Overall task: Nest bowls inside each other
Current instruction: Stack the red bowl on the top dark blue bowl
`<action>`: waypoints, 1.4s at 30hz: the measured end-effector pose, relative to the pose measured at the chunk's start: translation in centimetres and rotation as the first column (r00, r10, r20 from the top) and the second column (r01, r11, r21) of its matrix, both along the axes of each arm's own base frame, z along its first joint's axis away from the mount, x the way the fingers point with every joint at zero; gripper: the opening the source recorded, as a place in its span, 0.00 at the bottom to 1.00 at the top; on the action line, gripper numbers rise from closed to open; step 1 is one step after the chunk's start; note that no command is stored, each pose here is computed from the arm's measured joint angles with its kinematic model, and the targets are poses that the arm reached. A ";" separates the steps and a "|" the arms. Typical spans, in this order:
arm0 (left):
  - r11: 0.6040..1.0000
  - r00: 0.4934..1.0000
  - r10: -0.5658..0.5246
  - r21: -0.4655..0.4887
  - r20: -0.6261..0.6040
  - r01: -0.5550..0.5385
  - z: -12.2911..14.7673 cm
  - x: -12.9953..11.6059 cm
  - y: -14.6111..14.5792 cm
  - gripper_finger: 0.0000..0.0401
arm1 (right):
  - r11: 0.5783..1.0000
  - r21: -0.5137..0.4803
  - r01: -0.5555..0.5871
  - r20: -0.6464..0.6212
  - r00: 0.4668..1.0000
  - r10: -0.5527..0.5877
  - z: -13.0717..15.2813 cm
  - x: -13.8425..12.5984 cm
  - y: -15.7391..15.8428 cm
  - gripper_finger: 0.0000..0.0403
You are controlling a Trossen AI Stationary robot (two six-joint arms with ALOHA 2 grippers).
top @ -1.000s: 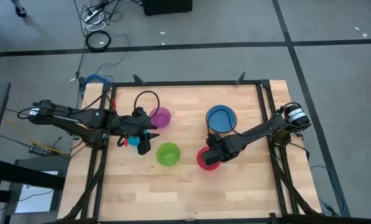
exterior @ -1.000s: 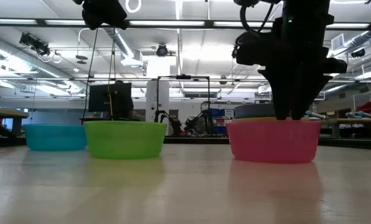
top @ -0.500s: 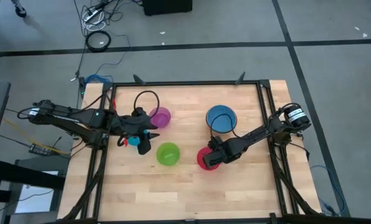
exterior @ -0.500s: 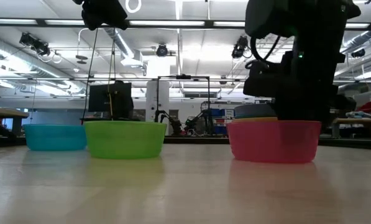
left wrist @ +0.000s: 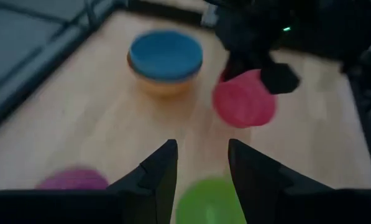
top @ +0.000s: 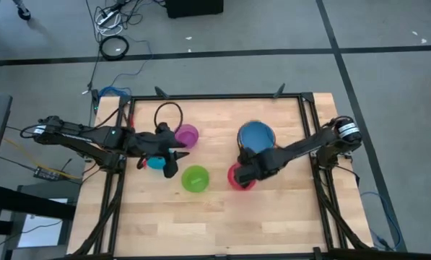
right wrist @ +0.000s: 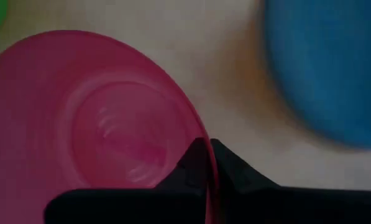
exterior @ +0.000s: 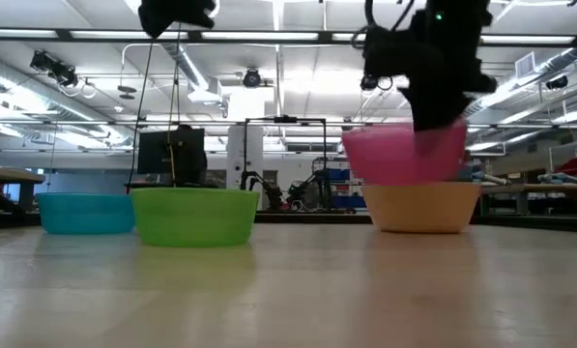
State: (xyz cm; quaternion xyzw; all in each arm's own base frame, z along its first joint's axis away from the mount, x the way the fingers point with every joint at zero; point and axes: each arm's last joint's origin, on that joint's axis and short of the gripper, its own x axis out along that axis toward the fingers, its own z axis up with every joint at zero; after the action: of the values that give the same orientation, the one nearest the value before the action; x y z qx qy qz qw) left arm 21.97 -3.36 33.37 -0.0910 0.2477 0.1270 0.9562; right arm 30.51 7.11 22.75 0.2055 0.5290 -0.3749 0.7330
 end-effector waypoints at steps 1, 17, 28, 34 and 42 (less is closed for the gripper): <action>1.000 1.000 0.000 0.011 0.030 0.000 0.3 0.2 0.0 0.38 | 1.000 -0.029 0.004 -0.017 1.000 -0.004 0.9 -0.3 -0.8 0.00; 0.957 0.983 0.161 0.229 0.088 -0.177 1.3 0.4 2.9 0.38 | 0.999 -0.017 0.043 -0.098 0.994 -0.044 6.6 -5.2 -16.2 0.00; 0.913 0.931 0.356 0.182 0.076 -0.364 1.7 -2.9 4.1 0.38 | 0.990 0.135 -0.046 -0.117 0.991 0.062 4.2 -6.8 -19.0 0.00; 0.906 0.924 0.369 0.180 0.103 -0.383 2.1 -3.4 4.1 0.38 | 0.980 0.145 -0.138 0.012 0.990 0.138 2.9 -5.5 -18.4 0.08; 0.889 0.910 0.401 0.194 0.105 -0.415 2.1 -3.5 4.2 0.38 | 0.976 0.134 -0.174 0.013 0.985 0.173 2.7 -5.2 -17.8 0.28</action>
State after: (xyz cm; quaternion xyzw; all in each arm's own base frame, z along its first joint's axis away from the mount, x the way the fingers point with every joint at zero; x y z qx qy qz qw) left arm 18.45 0.86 35.48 -0.0426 0.1782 0.3478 0.9195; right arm 25.31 -10.74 25.46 0.2078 0.5685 -0.2728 0.7478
